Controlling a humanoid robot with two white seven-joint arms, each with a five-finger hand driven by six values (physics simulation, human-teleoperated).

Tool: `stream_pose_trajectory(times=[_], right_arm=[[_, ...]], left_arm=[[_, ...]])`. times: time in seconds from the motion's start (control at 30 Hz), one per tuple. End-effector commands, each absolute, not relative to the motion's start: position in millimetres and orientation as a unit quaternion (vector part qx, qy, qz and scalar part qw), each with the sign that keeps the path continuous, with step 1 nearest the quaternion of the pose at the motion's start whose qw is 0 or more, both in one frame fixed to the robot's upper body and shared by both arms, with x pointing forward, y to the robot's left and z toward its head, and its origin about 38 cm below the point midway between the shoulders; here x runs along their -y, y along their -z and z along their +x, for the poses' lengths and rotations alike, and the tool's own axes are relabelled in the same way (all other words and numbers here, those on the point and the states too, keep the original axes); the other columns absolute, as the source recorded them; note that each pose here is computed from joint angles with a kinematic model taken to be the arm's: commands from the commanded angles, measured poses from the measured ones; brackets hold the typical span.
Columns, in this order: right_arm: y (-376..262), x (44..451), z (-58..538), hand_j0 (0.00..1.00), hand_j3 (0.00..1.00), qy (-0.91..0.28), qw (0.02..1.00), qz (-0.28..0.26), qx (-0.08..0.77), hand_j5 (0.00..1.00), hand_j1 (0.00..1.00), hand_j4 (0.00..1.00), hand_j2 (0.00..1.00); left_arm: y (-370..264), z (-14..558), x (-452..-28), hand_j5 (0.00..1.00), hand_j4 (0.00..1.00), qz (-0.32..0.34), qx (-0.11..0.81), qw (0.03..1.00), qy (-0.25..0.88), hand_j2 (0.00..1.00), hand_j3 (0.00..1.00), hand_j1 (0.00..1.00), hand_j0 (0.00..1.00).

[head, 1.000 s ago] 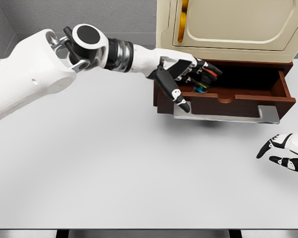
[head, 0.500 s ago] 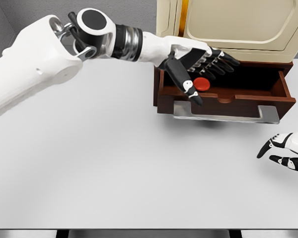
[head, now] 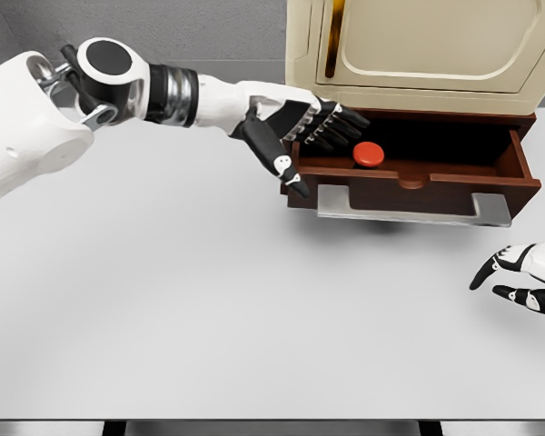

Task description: Put the switch into the drawer with left arm, and close the drawer with right arm

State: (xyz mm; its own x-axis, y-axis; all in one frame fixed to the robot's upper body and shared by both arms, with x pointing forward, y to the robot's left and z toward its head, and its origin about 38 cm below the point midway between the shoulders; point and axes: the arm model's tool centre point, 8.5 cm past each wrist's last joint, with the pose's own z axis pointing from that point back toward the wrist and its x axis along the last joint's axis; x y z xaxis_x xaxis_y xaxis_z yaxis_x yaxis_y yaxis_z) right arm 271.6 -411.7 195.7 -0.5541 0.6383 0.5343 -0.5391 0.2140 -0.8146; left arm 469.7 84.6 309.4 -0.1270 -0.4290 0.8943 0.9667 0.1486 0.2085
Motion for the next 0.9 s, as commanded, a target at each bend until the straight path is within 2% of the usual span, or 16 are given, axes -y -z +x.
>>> stream_pose_trajectory(times=[0.0,0.17,0.37,0.57,0.87], right_arm=[[-196,412,272,0.53,0.53,-0.623,0.472,-0.039,0.623,0.53,0.53,0.53,0.53],[-196,412,272,0.53,0.53,-0.623,0.472,-0.039,0.623,0.53,0.53,0.53,0.53],[-196,412,272,0.53,0.53,-0.623,0.472,-0.039,0.623,0.53,0.53,0.53,0.53],[-197,412,272,0.53,0.53,-0.623,0.472,-0.039,0.623,0.53,0.53,0.53,0.53],[-197,412,272,0.53,0.53,-0.624,0.471,-0.039,0.622,0.53,0.53,0.53,0.53]], left_arm=[[-305,477,-79,1.0,1.0,-0.283,0.467,0.603,0.582,1.0,1.0,1.0,1.0],[-298,482,-79,1.0,1.0,-0.301,0.433,0.645,0.553,1.0,1.0,1.0,1.0],[-299,481,-75,1.0,1.0,-0.316,0.43,0.644,0.548,1.0,1.0,1.0,1.0],[-298,476,-52,1.0,1.0,-0.338,0.424,0.635,0.55,1.0,1.0,1.0,1.0],[-307,494,-30,1.0,1.0,-0.338,0.431,0.642,0.536,1.0,1.0,1.0,1.0]])
